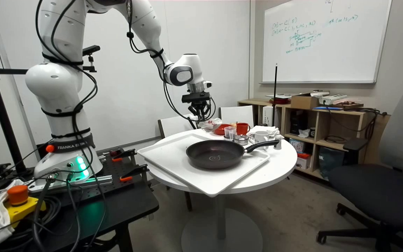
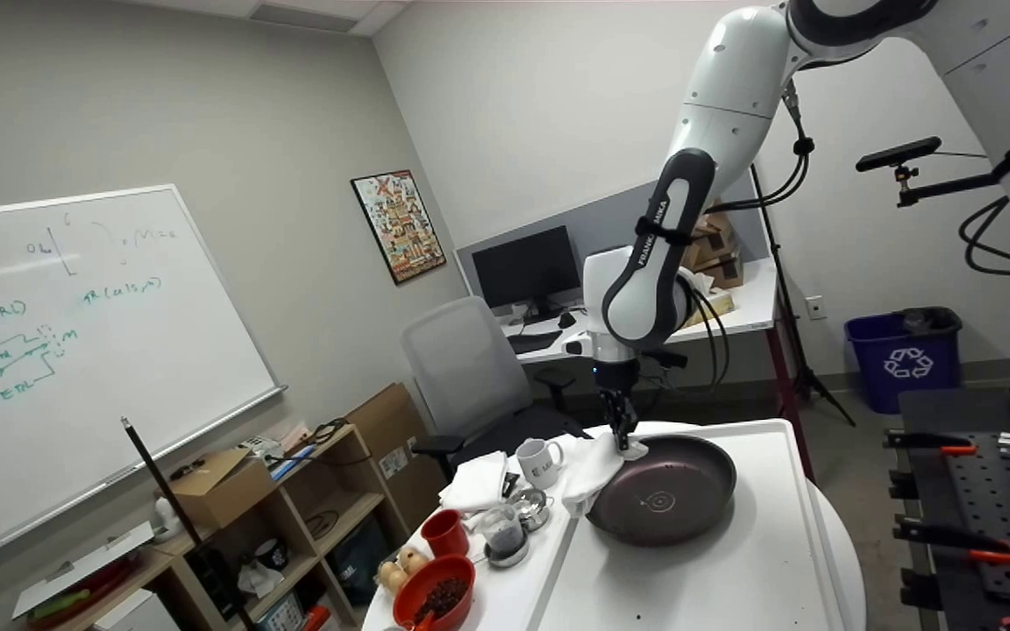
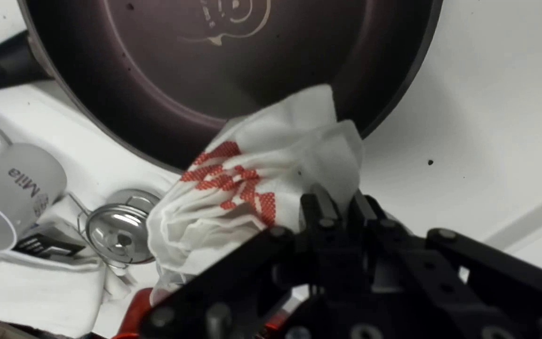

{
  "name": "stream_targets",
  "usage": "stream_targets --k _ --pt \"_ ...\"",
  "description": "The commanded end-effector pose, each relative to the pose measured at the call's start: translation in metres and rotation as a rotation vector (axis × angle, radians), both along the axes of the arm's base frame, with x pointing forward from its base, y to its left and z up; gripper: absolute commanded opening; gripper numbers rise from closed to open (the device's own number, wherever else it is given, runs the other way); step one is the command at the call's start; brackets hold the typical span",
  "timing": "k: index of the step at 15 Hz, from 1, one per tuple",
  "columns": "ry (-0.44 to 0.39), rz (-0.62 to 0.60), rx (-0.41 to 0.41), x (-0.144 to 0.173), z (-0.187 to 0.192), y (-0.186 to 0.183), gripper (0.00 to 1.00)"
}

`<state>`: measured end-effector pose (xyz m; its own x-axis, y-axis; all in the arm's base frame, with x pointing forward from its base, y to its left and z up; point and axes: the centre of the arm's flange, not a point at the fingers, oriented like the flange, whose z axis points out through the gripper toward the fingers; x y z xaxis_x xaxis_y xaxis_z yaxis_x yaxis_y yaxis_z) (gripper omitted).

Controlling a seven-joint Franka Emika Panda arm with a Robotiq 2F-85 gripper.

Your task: Pick up the napkin from the table and wipe the pan

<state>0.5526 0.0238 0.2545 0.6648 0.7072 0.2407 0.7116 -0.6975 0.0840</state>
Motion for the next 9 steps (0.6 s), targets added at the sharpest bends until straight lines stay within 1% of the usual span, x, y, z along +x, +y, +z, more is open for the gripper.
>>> stream_targets --k 1,4,6,9 --pt "0.024 -0.085 0.059 -0.033 0.0 -0.035 0.03" --pt "0.075 -0.174 0.129 -0.049 -0.012 -0.057 0.03" --pt "0.099 -0.24 0.17 -0.054 -0.018 -0.071 0.03" --pt "0.129 -0.36 0.219 -0.051 -0.025 -0.099 0.03"
